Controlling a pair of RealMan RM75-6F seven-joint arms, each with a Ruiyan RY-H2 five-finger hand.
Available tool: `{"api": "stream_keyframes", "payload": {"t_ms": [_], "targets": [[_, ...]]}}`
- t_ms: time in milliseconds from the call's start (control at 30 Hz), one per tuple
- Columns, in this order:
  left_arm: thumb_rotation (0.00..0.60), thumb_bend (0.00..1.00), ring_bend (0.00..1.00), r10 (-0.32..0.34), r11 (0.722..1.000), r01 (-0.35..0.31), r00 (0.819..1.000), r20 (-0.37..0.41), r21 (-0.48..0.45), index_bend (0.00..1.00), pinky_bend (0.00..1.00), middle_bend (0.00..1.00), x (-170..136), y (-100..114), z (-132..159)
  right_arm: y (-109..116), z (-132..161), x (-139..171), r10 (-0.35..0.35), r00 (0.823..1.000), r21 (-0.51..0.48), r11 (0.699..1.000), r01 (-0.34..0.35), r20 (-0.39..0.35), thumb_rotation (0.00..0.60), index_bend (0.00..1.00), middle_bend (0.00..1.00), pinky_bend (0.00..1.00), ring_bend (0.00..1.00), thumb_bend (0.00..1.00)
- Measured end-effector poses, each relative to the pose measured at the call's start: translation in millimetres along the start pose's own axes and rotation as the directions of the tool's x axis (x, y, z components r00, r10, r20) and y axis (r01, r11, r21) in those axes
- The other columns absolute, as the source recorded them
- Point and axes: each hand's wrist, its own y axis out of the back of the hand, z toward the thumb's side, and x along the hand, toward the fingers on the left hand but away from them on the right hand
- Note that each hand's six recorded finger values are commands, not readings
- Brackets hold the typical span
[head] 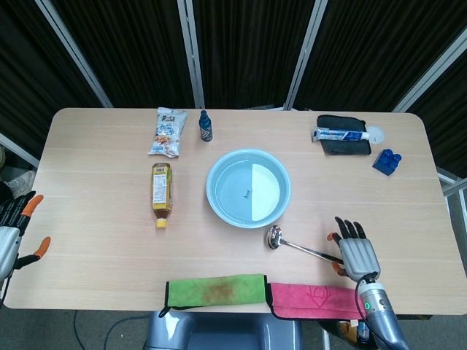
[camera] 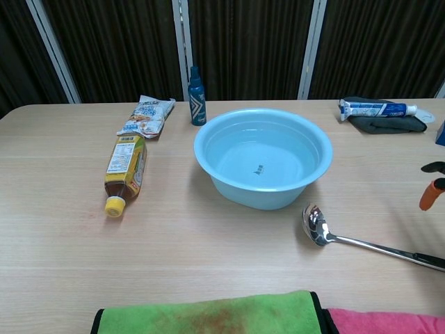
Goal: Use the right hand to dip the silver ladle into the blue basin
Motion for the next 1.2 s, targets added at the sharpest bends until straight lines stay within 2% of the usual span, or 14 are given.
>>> {"api": "stream_keyframes", "payload": {"t_ms": [300, 800, 1200], "targets": [[0.579, 0.38, 0.00, 0.008, 1.000, -0.008, 1.000, -0.006, -0.016, 0.00, 0.00, 0.00, 0, 4, -4, -15, 5, -14, 0.025, 1.000, 0.013, 1.000, -0.025, 0.014, 0.600, 0.35, 0.00, 0.00, 0.00, 0.25], [0.578, 0.38, 0.00, 0.002, 1.000, -0.002, 1.000, -0.011, -0.020, 0.00, 0.00, 0.00, 3, 3, -6, -33, 15, -28, 0.070, 0.998, -0.009, 0.998, -0.070, -0.005, 0.600, 0.37, 0.00, 0.00, 0.00, 0.25], [0.579, 0.38, 0.00, 0.015, 0.999, -0.015, 1.000, -0.028, -0.031, 0.00, 0.00, 0.00, 4, 7, -11, -45, 22, -43, 0.109, 0.994, 0.022, 0.994, -0.109, -0.005, 0.600, 0.38, 0.00, 0.00, 0.00, 0.25]]}}
